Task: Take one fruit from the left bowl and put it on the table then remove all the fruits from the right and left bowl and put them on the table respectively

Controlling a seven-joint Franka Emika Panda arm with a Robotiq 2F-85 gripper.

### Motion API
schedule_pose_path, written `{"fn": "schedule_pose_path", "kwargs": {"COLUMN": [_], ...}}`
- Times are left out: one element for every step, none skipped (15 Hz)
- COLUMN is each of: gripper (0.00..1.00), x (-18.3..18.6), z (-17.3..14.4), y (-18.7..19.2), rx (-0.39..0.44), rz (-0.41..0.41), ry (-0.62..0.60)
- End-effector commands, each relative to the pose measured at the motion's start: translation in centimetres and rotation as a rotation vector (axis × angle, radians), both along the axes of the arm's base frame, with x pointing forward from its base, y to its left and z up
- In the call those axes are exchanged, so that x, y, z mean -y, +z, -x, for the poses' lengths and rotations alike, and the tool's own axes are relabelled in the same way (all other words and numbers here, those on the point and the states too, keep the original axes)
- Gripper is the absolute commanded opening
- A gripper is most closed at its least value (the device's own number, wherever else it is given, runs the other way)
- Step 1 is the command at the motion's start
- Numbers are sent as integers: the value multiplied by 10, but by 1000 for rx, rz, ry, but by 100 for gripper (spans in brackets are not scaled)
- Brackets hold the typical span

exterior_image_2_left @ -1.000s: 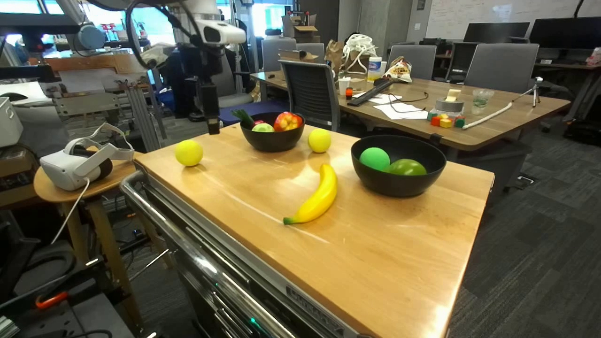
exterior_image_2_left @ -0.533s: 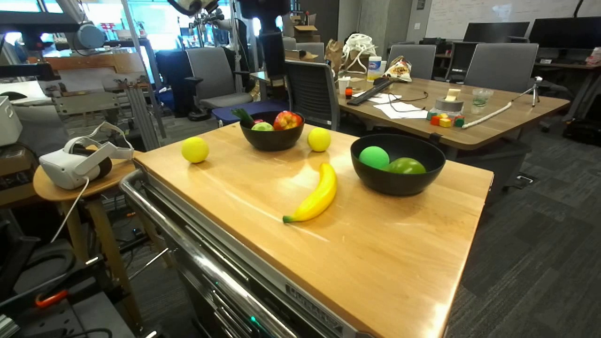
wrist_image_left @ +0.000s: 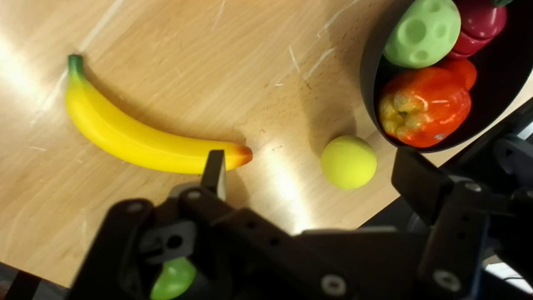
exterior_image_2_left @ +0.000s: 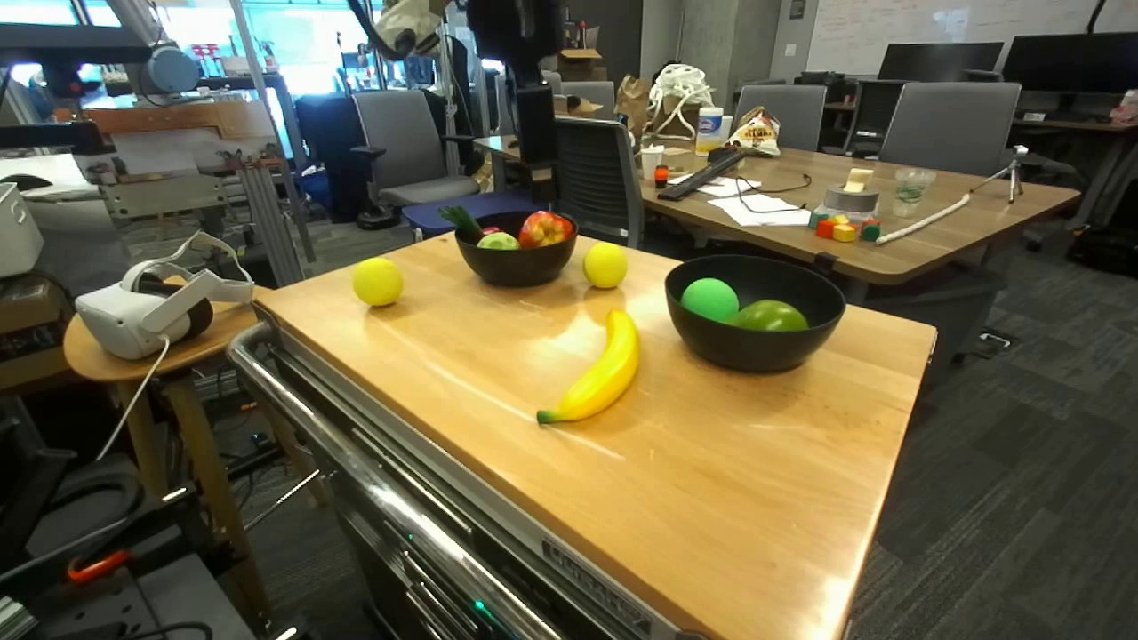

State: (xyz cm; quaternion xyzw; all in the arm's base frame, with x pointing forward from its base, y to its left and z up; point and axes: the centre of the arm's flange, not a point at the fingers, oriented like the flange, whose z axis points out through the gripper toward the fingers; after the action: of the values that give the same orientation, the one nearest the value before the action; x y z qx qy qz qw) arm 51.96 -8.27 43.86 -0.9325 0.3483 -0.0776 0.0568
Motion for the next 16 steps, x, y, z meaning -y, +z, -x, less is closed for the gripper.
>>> {"fn": "schedule_pose_path", "kwargs": {"gripper": [100, 100, 100, 100, 100, 100, 100, 100, 99, 98, 95, 82, 70, 68, 61, 59], "x": [17, 25, 37, 48, 61, 74, 88, 98, 109, 118, 126, 134, 141, 146, 150, 153], "z": [-69, -81, -93, -103, -112, -119, -124, -129, -132, -135, -135, -136, -135, -135, -135, -135], "y": [-9, -13, -15, -18, -19, -20, -22, -24, -26, -29, -31, -34, -37, -40, -43, -46], "rx": [-8, -10, -11, -7, -8, -8, -6, -3, 2, 9, 15, 15, 19, 22, 20, 21], "rz": [53, 72, 94, 116, 138, 152, 157, 153, 140, 140, 133, 121, 112, 108, 96, 87], "ry": [-25, -39, -61, -84, -109, -137, -171, -207, -257, -298, -352, -400, -447, -484, -519, -550]}}
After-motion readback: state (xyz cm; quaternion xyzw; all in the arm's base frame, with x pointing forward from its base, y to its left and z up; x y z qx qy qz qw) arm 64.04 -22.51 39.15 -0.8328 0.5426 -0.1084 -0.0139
